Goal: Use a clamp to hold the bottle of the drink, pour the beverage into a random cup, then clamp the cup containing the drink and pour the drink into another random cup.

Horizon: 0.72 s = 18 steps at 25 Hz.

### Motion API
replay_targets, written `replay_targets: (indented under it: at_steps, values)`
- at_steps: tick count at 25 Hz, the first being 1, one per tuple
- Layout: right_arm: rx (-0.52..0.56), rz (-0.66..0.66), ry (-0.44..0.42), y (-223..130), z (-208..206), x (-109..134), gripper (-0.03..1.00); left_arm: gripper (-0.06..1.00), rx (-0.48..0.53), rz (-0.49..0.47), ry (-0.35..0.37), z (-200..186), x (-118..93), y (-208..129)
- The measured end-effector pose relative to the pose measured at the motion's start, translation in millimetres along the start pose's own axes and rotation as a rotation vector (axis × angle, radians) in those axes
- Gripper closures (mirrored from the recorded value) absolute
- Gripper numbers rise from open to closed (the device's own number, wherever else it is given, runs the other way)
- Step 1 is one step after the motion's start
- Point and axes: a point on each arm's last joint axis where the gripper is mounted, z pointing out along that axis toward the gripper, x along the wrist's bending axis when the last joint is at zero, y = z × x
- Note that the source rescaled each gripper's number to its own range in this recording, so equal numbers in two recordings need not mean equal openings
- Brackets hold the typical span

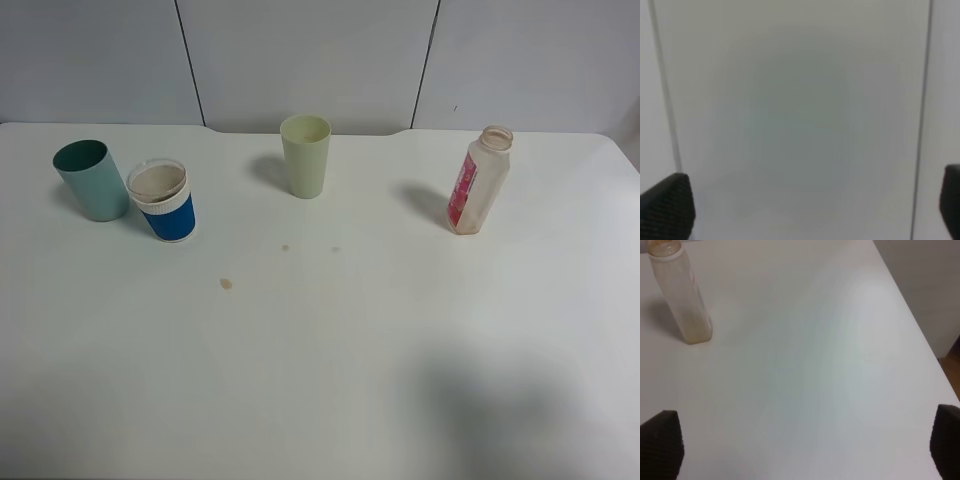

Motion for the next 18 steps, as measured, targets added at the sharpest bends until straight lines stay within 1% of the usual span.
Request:
replay_targets:
  at_steps: [1,2,5,8,12,13,14,18]
  values:
    - [0.000,0.000,0.000,0.0,0.0,0.0,-0.01,-0.05,0.016,0.016,0.017,-6.4,0.7,2.6]
    - [0.000,0.000,0.000,0.0,0.0,0.0,-0.01,-0.05,0.016,0.016,0.017,-6.4,0.7,2.6]
    - [0.000,0.000,0.000,0.0,0.0,0.0,-0.01,-0.05,0.041,0.052,0.064,-29.1,2.0,12.0]
    - [0.000,0.000,0.000,0.0,0.0,0.0,-0.01,-0.05,0.093,0.070,0.105,-50.4,3.2,15.5]
    - [0.000,0.000,0.000,0.0,0.0,0.0,-0.01,-0.06,0.172,0.056,0.141,-81.0,3.0,16.1]
    - [0.000,0.000,0.000,0.0,0.0,0.0,-0.01,-0.06,0.230,0.049,0.152,-95.6,2.3,13.1]
    - [0.000,0.000,0.000,0.0,0.0,0.0,-0.01,-0.06,0.252,0.046,0.155,-103.2,1.8,12.0]
    - [0.000,0.000,0.000,0.0,0.0,0.0,-0.01,-0.06,0.295,0.043,0.164,-124.2,0.3,9.2]
